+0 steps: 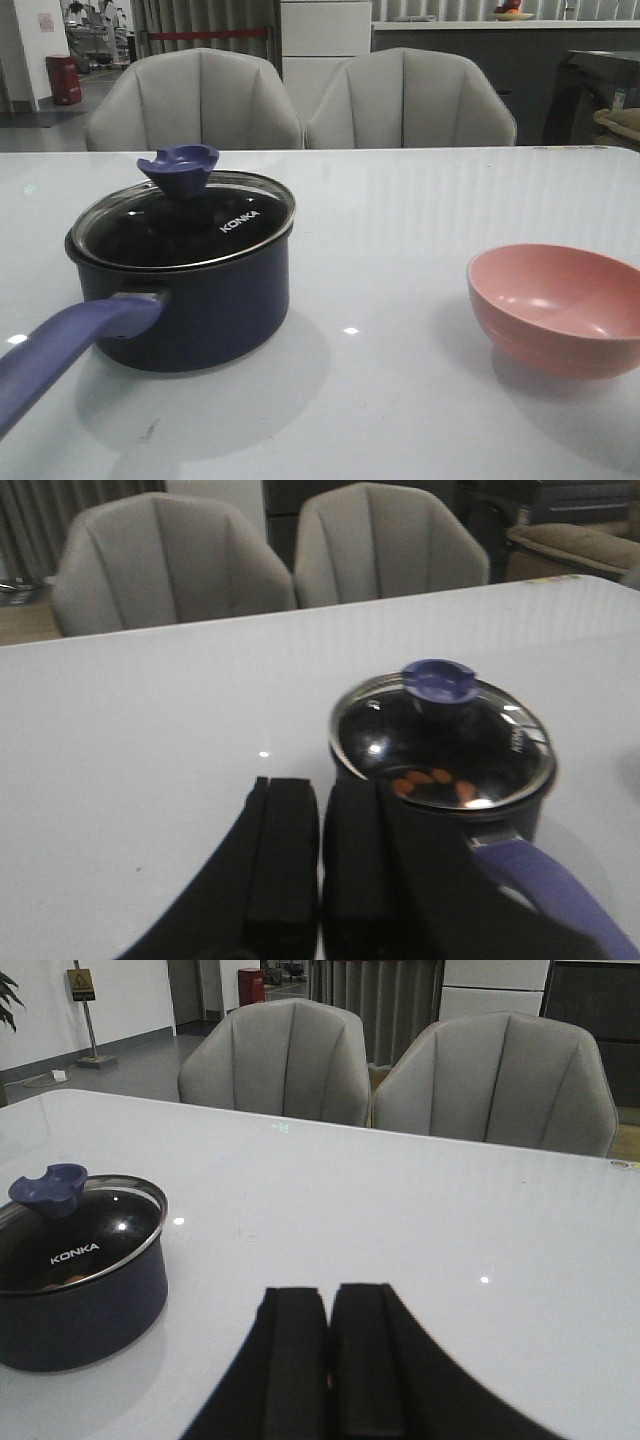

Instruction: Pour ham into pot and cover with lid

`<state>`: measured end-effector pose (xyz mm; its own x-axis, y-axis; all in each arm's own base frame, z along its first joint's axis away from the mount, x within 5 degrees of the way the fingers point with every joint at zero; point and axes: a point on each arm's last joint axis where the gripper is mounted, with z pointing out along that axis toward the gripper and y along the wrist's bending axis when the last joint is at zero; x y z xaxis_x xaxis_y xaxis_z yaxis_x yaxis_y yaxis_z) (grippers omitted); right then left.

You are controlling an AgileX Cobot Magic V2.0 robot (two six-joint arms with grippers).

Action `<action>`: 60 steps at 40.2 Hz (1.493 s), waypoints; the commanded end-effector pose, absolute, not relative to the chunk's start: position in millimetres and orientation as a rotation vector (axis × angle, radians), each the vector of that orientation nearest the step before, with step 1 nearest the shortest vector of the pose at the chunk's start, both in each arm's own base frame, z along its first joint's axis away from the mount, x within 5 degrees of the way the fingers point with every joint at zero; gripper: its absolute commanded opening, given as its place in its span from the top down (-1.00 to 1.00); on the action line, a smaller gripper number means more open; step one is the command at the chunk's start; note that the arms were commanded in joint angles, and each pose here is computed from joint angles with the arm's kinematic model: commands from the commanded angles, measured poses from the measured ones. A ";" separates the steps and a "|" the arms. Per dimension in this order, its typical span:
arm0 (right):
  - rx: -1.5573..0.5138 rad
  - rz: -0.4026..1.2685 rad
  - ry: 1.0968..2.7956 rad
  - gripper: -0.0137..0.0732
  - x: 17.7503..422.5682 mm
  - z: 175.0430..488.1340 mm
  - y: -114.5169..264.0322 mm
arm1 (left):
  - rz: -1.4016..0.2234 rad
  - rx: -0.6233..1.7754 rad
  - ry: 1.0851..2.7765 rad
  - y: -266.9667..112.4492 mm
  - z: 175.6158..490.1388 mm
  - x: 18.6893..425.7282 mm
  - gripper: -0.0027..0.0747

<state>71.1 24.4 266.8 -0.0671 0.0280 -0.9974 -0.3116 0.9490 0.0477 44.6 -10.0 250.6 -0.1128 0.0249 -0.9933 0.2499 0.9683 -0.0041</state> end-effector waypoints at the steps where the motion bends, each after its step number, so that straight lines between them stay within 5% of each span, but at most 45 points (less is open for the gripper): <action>1: -0.188 0.271 1.527 0.36 71.7 282.2 22.0 | -0.145 0.130 1.565 -8.1 252.8 50.4 0.62; 17: -0.188 0.271 1.527 0.36 71.7 282.2 22.0 | -0.094 0.023 1.507 -4.1 201.2 55.7 0.62; 60: -0.188 0.271 1.527 0.36 71.7 282.2 22.0 | -0.094 0.022 1.514 -4.1 200.0 55.8 0.62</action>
<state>71.1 24.4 266.8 -0.0671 0.0280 -0.9974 -0.3116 0.9490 0.0477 56.2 -3.7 202.1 -0.0173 -0.0233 -0.9996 0.0695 0.9973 -0.0245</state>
